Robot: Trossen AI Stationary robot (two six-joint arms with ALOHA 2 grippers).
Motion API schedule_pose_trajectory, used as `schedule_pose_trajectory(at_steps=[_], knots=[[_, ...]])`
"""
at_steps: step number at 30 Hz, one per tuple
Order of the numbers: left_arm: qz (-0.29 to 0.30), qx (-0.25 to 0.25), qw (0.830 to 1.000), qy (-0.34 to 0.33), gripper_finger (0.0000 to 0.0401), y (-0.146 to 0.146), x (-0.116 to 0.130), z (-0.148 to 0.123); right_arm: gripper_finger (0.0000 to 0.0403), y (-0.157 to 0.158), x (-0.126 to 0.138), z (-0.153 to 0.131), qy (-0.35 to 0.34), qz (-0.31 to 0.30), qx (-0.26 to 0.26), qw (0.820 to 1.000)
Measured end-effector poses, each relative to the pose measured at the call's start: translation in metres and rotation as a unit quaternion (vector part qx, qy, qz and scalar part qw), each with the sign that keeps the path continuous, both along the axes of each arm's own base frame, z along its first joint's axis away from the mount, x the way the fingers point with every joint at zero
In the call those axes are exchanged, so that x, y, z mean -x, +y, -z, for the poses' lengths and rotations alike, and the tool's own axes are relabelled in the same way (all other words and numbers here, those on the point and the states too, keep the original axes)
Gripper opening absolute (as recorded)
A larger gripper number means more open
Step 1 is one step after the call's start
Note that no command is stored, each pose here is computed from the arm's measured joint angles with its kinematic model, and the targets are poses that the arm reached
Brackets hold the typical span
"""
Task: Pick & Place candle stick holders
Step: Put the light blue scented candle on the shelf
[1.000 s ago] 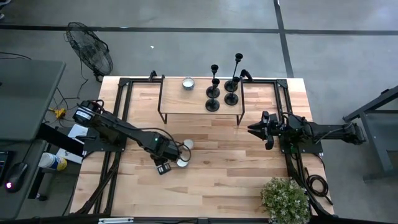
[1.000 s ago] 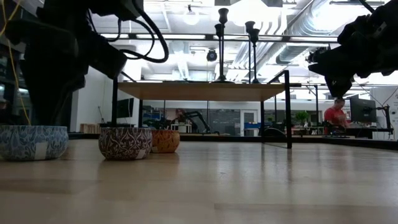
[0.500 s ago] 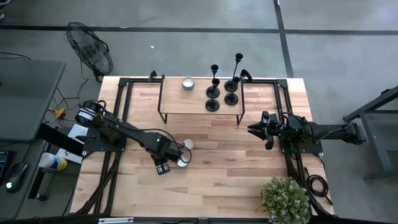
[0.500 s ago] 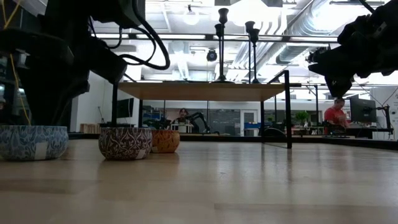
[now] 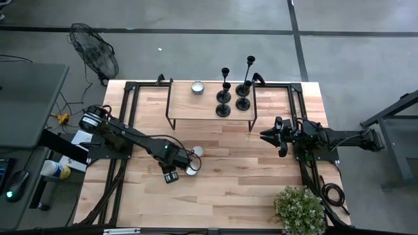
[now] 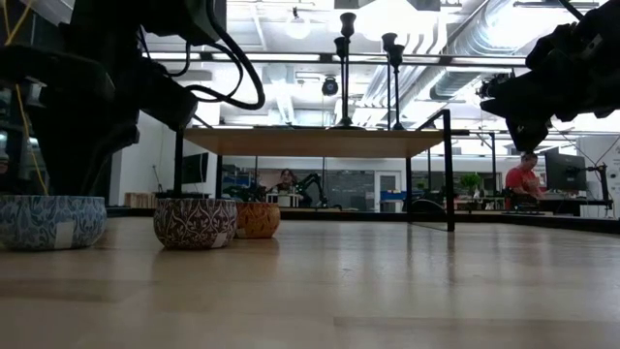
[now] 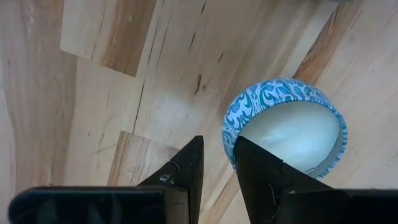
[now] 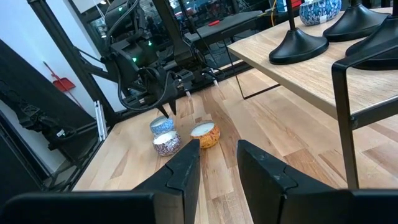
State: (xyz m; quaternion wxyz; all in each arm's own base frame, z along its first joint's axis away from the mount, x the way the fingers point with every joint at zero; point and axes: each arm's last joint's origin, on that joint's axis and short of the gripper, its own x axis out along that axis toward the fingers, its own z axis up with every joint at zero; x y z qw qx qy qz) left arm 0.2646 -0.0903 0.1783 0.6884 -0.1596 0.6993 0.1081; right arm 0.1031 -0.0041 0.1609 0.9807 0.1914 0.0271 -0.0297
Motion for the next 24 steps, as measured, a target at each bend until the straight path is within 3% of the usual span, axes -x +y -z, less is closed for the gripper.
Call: schedule_pose_trajectory(at_steps=[11, 24], knots=[[-0.001, 0.013, 1.0, 0.003, 0.0008, -0.0007, 0.0, -0.0001, 0.0098, 0.0, 0.0, 0.0, 0.0, 0.0, 0.0, 1.0], [-0.017, 0.012, 1.0, 0.003, 0.0001, -0.0008, -0.0002, -0.0001, 0.0098, 0.0, 0.0, 0.0, 0.0, 0.0, 0.0, 1.0]])
